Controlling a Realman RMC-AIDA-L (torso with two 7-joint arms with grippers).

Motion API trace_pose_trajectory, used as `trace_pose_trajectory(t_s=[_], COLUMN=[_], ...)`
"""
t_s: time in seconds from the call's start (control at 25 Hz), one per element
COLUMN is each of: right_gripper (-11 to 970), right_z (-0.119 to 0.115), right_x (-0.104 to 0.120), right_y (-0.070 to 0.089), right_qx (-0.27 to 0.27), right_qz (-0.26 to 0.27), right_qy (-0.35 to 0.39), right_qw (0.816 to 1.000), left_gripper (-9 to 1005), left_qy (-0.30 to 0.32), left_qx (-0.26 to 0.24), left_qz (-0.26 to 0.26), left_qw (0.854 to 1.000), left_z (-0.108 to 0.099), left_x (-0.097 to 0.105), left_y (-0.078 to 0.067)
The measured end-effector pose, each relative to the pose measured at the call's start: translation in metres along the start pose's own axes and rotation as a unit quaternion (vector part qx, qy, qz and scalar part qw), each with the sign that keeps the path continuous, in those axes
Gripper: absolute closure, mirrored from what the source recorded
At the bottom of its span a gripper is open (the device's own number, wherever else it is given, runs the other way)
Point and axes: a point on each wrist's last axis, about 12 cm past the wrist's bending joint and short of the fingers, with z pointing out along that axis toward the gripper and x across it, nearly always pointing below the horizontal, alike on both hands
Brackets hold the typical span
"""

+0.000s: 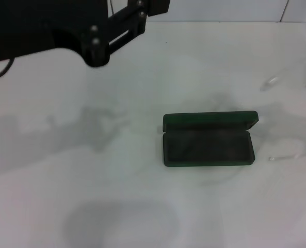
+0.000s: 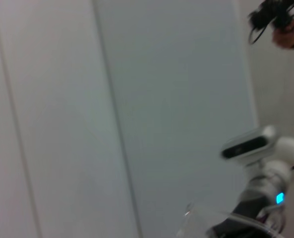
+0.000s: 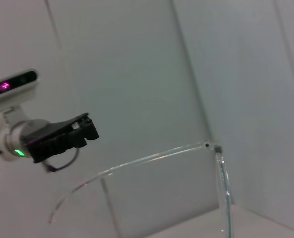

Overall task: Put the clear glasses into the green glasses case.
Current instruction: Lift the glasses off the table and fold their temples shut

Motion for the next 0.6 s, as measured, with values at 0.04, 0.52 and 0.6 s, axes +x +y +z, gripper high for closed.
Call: trace_pose_trajectory(t_s=[0.04, 0.52, 0.6], right_gripper=[856, 856, 856], right_z=[0.007, 0.084, 0.094], right_x=[0.002, 0.032, 0.035], right_y=[-0.002, 0.000, 0.001], right_qx=[-0.011, -0.096, -0.105], right_qz=[0.002, 0.005, 0.001], right_qy=[-0.002, 0.042, 0.048], right_qw=[1.000, 0.994, 0.993], left_gripper=[656, 929, 929], left_qy=[-0.005, -0.036, -0.058], left_qx=[0.008, 0.065, 0.094], left_qz=[-0.001, -0.013, -0.034], left_qw=[1.000, 0.997, 0.993], left_z=[0.000, 0.005, 0.011], left_x=[0.002, 0.006, 0.009], left_y=[-0.001, -0.004, -0.003])
